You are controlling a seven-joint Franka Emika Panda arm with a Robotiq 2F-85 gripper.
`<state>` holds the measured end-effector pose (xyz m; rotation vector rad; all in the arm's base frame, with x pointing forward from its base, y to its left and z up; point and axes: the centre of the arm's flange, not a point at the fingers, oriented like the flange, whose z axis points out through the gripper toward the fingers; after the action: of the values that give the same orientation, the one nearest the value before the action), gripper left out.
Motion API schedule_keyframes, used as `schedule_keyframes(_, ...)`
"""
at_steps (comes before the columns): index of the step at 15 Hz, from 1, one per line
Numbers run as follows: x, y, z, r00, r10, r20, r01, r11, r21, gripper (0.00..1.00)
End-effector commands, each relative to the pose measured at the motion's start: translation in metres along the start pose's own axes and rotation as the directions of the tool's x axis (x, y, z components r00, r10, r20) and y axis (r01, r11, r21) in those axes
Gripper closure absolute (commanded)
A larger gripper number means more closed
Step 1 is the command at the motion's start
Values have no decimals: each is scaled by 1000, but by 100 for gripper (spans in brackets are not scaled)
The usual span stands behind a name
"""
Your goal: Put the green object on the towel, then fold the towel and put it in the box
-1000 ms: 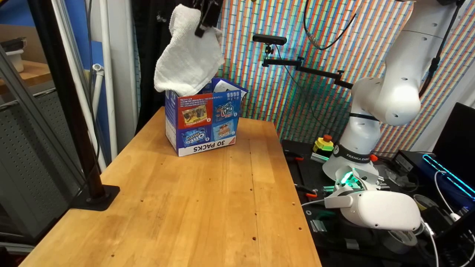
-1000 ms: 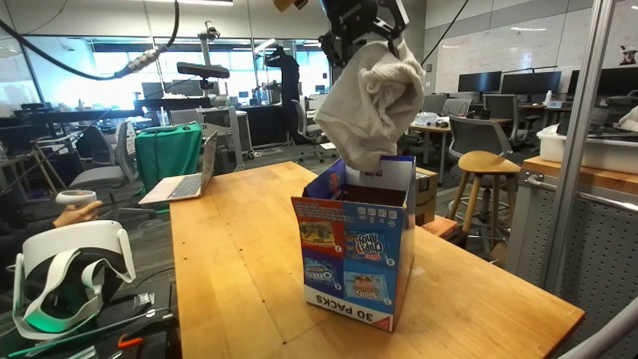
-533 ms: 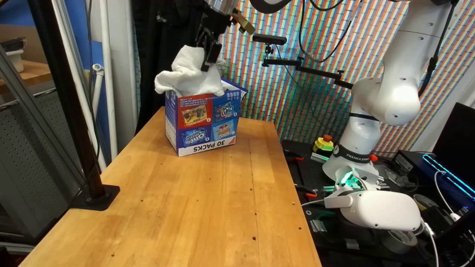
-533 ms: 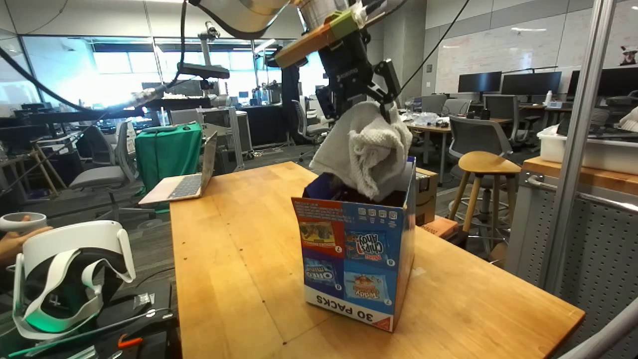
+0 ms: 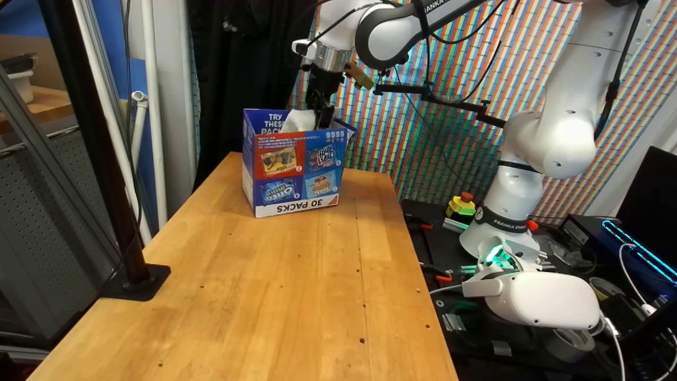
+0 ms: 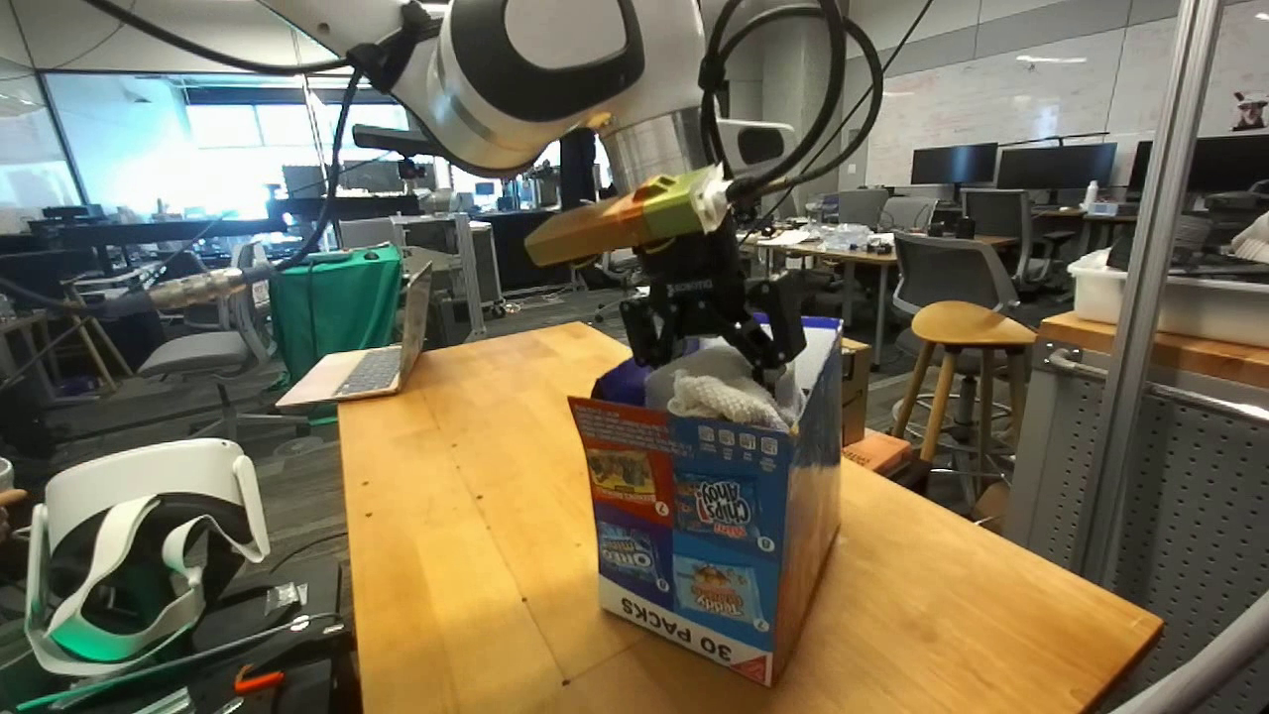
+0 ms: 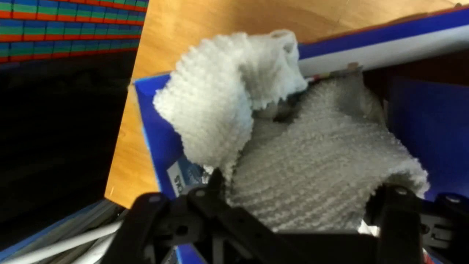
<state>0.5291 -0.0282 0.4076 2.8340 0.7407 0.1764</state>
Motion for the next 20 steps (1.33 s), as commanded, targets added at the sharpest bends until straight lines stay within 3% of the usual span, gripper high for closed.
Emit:
schedule_keyframes(1, -34, 6, 14, 1000, 17, -6, -17, 1000, -4, 47)
schedule_keyframes(4, -44, 1, 16, 999, 41, -23, -41, 999, 10, 47)
schedule_keyframes(9, -32, -40, -14, 981, 61, -183, -58, 998, 19, 47)
schedule_keyframes(12, -13, -61, -37, 971, 30, -238, -32, 999, -4, 47)
schedule_keyframes(20, 23, -108, -1, 983, -88, -161, 80, 995, -55, 47)
